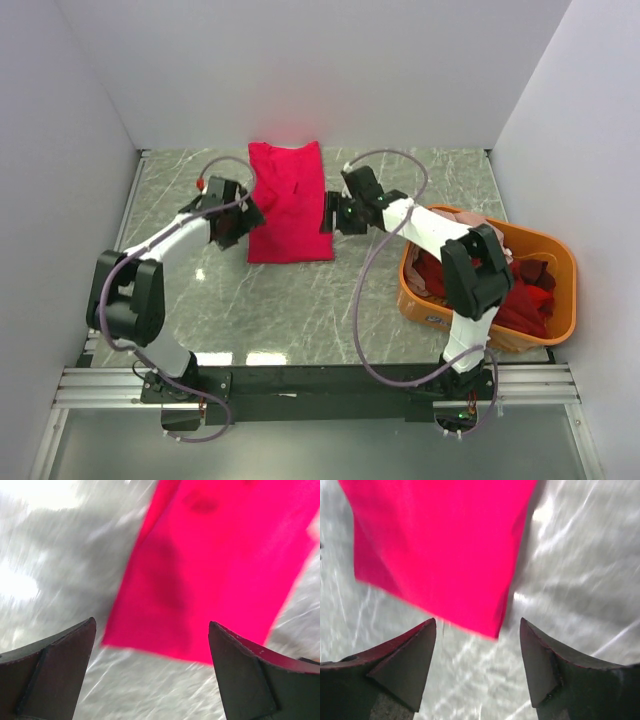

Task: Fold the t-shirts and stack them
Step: Fold the tshirt

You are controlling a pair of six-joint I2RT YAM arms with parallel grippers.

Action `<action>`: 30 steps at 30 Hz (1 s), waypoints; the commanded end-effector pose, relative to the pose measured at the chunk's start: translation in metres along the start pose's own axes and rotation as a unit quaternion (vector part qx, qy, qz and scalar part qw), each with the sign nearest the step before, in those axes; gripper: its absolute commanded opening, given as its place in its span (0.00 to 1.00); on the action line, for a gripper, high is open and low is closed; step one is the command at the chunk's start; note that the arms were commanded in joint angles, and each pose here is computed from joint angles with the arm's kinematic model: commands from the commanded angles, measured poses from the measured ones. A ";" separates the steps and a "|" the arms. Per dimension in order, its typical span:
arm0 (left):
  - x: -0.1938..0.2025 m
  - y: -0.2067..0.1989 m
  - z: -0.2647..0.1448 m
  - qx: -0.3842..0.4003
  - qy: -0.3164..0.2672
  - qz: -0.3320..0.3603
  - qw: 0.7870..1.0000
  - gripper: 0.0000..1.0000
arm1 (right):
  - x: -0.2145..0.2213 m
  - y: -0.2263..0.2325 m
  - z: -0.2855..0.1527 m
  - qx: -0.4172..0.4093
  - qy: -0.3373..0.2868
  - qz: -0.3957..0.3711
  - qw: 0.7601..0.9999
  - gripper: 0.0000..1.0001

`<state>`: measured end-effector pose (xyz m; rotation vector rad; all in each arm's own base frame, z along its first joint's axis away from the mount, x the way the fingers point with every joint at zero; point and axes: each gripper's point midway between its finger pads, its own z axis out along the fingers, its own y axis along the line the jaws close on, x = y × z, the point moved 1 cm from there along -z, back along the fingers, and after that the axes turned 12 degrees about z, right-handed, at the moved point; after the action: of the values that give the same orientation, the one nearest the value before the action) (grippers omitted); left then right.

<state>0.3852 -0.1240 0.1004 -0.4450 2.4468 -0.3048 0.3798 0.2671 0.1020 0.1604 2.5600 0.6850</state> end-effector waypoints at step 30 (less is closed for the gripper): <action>0.074 0.047 0.037 -0.049 0.056 -0.021 0.997 0.01 | 0.079 -0.025 0.033 -0.004 0.090 0.038 0.995 0.06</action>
<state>0.3525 -0.1205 0.0296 -0.5788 2.5330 -0.3047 0.3296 0.2704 0.0305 0.1778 2.7468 0.7377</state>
